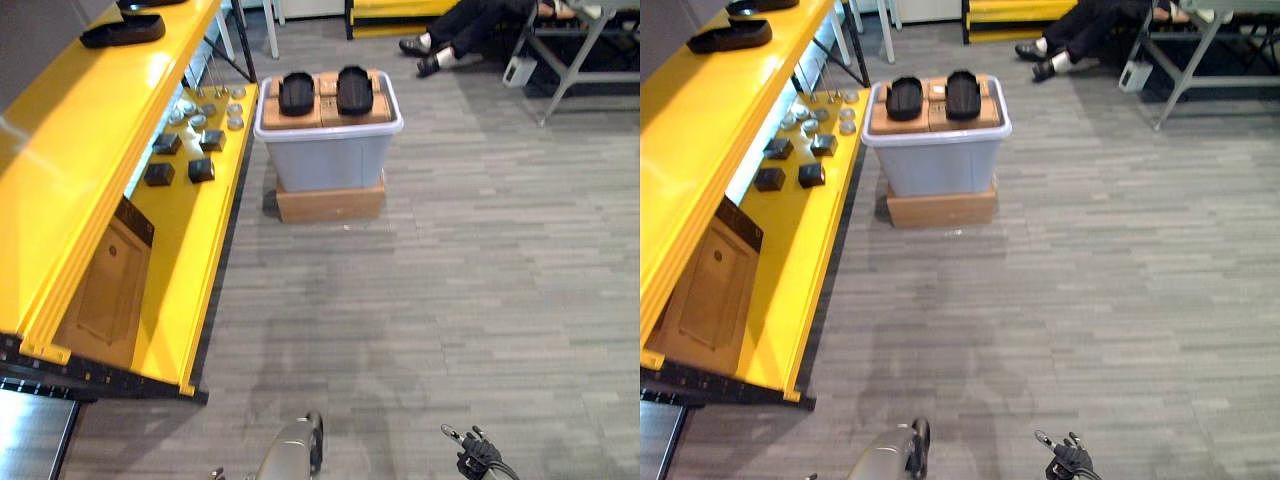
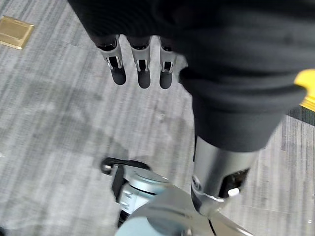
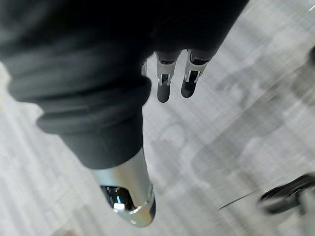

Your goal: Walk over and take plastic housings, then place them on the shelf

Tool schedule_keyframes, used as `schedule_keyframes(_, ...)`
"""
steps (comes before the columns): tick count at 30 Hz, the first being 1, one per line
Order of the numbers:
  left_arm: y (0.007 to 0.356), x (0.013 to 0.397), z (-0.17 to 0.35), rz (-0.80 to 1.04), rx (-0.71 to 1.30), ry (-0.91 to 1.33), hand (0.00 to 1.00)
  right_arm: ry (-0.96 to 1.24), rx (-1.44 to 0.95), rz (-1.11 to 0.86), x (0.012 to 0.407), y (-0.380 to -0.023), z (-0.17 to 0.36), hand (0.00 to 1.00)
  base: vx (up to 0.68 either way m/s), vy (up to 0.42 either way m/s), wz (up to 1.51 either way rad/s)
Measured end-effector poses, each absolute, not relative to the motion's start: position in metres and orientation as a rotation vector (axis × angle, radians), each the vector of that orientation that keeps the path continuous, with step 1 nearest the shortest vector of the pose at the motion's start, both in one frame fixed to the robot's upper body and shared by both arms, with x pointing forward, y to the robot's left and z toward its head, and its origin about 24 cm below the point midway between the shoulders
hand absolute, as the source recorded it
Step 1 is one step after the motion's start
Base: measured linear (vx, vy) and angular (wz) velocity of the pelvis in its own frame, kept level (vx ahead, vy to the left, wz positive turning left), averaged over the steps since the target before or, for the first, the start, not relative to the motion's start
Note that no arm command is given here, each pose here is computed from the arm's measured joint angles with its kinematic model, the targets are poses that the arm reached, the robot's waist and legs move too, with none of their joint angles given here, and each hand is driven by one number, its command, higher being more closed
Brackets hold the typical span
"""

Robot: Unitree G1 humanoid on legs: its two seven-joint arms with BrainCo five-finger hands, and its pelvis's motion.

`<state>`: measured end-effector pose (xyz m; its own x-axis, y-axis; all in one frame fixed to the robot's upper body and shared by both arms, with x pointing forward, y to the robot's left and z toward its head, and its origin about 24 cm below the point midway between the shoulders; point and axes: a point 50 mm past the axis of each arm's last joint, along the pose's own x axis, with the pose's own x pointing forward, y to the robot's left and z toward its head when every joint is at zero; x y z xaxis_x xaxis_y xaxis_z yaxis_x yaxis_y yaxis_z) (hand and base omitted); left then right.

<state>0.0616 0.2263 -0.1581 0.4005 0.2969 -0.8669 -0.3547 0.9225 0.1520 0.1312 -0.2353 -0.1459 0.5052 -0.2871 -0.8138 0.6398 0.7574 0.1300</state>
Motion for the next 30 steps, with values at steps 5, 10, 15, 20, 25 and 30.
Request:
schedule_keyframes(5, 0.231, 0.097, -0.151, 0.389, -0.046, 1.004, 0.00, 0.975, 0.448, -0.599, 0.093, -0.227, -0.158, 0.00, 0.61, 0.007, 0.50)
schedule_keyframes(10, 0.229, 0.140, -0.139, 0.350, -0.036, 0.899, 0.00, 1.048, 0.452, -0.667, 0.056, -0.230, -0.164, 0.00, 0.76, -0.320, 0.59)
schedule_keyframes(15, 0.211, 0.113, -0.151, 0.432, -0.164, 0.959, 0.00, 1.004, 0.508, -0.744, 0.055, -0.236, -0.162, 0.00, 0.80, -0.334, 0.00)
schedule_keyframes(20, 0.220, 0.068, -0.159, 0.514, -0.179, 1.053, 0.00, 0.953, 0.457, -0.652, 0.089, -0.237, -0.156, 0.00, 0.67, -0.135, -0.58)
schedule_keyframes(25, 0.207, 0.039, -0.166, 0.516, -0.207, 1.136, 0.00, 0.846, 0.434, -0.608, 0.132, -0.247, -0.141, 0.00, 0.59, 0.120, -0.73)
schedule_keyframes(30, 0.217, 0.050, -0.163, 0.458, -0.135, 1.119, 0.00, 0.824, 0.340, -0.519, 0.144, -0.237, -0.136, 0.00, 0.65, 0.224, 0.13)
